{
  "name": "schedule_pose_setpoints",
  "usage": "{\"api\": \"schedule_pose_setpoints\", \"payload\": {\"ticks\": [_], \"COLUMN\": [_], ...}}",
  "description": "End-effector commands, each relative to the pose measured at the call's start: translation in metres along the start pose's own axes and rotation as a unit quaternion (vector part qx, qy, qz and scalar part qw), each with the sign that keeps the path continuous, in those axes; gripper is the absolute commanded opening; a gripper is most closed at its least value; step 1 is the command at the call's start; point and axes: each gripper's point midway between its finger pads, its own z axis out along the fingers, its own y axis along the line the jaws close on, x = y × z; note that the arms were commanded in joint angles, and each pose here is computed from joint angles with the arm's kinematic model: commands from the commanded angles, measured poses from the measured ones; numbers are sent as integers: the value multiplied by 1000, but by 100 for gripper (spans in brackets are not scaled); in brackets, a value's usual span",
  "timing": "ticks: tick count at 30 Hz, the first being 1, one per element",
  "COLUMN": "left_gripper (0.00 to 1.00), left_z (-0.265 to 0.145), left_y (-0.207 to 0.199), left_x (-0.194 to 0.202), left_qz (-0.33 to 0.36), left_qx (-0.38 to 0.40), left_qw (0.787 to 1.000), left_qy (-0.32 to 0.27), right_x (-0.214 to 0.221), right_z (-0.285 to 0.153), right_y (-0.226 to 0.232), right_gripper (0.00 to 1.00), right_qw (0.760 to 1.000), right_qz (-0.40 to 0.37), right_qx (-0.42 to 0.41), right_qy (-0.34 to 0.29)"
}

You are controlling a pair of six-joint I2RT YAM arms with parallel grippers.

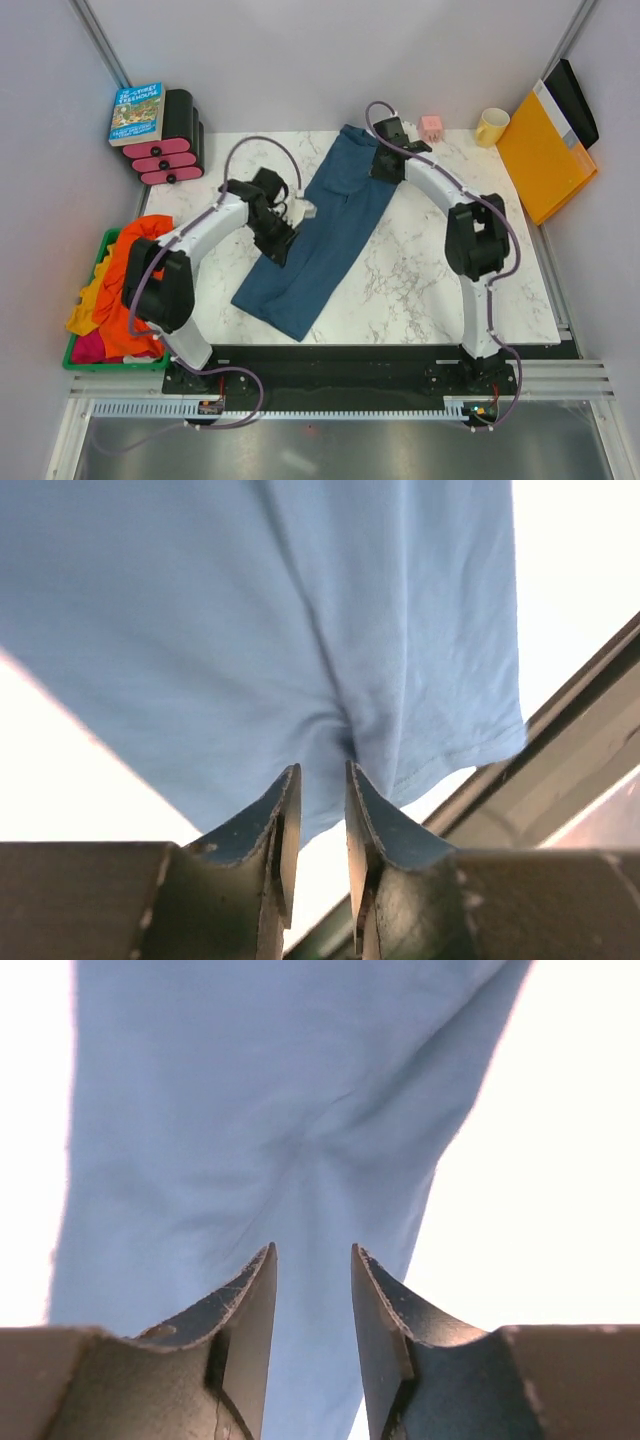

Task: Fold and stack the t-shirts
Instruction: Rotate the tshirt 90 degrees

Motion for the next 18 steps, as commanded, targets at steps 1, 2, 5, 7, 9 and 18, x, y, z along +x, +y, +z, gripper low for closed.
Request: {"api": "schedule_pose_setpoints", "payload": {"ticks": [1, 2, 5, 7, 9, 18], "left_gripper": [31, 31, 28, 27, 27, 27], "left_z": [-66, -71, -80, -83, -90, -90], "left_y": [7, 19, 45, 67, 76, 87], "left_x": [-50, -50, -50, -41, -34, 1], "left_qz": [-16, -38, -100, -147, -169, -191], "left_qx": [-2, -9, -28, -47, -56, -89], "left_qw": [989, 987, 975, 965, 958, 951], "left_qy": [-144, -159, -195, -213, -226, -227], "right_x": [-2, 10, 90, 147, 191, 290], "right_z": [-101, -119, -135, -144, -150, -164], "right_y": [70, 80, 98, 99, 100, 107], "right_gripper": [42, 40, 25, 20, 15, 14], "right_qw": [990, 987, 984, 981, 979, 973], "right_qz": [-42, -51, -87, -119, -138, -171], "right_qx": [-116, -137, -151, -150, -147, -150], "right_qy": [-64, -61, -24, 0, 10, 37]}}
